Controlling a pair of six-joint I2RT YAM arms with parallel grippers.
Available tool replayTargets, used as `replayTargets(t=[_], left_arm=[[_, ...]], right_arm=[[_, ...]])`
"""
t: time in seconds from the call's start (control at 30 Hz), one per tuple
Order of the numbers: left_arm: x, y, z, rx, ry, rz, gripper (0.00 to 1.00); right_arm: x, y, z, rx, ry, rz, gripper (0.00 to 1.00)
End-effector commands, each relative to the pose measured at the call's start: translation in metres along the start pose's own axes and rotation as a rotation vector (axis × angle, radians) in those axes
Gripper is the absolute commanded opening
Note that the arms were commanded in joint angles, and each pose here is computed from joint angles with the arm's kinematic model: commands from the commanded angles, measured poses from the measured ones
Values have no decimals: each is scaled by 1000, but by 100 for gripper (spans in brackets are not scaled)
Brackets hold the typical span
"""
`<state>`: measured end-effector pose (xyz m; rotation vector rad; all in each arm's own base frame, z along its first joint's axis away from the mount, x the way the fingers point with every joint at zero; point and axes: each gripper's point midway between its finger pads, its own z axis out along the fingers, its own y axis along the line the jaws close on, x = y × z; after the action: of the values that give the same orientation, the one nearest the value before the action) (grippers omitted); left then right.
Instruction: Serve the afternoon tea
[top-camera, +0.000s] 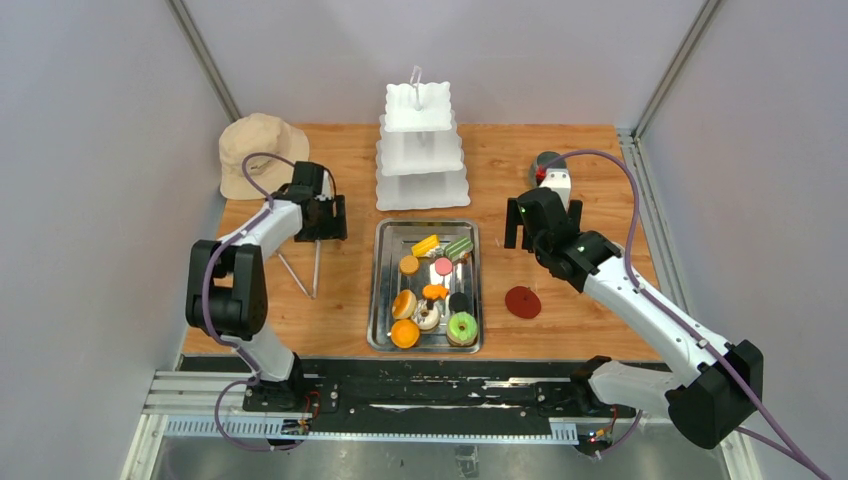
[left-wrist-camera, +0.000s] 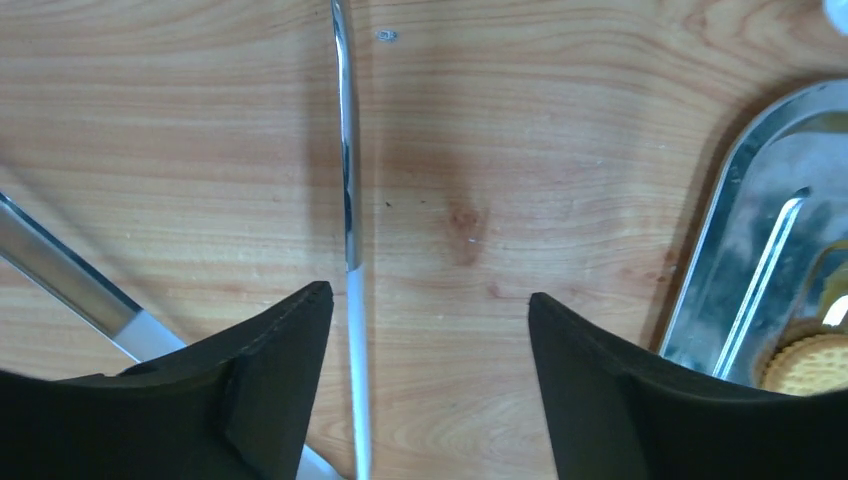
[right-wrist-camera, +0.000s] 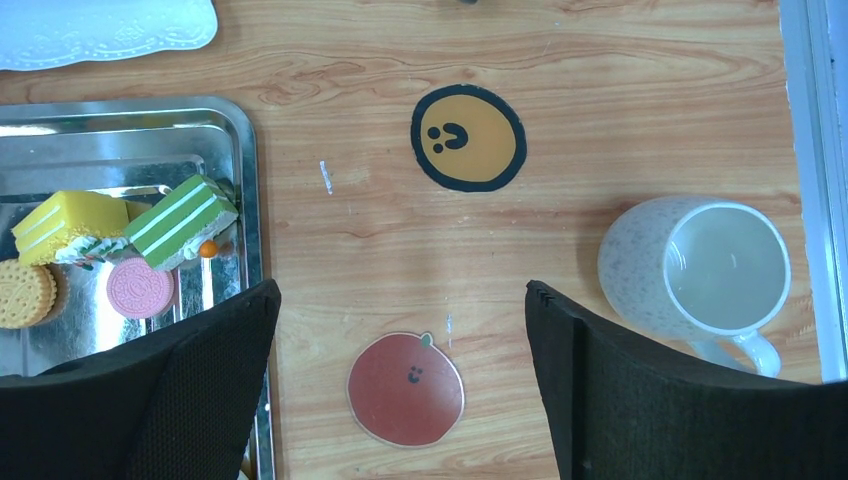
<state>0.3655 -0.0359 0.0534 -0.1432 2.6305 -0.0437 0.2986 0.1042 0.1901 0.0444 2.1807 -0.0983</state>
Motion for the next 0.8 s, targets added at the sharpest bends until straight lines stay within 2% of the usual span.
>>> replayTargets(t=[0.0,0.07,0.17,0.4,0.6,0.7,0.77], left_arm=[[-10,10,-13,-66,-50,37,80],[-8,16,-7,-101,-26,50,82],[-9,19,8,-113,9,69,76],[-12,13,24,-72,45,147,52],[-5,-3,26,41,65,217,33],[2,-13,24,110,83,265,31],[3,-14,22,113,89,279,34]], right_arm=[[5,-1,0,7,13,-17,91],[6,0,0,3,17,-16,90],[7,1,0,-2,20,-13,90],[12,-7,-4,16,19,-11,90],[15,-14,-7,39,16,-15,90],[18,-17,-7,50,20,-17,90],[20,-18,-6,54,27,-16,90]])
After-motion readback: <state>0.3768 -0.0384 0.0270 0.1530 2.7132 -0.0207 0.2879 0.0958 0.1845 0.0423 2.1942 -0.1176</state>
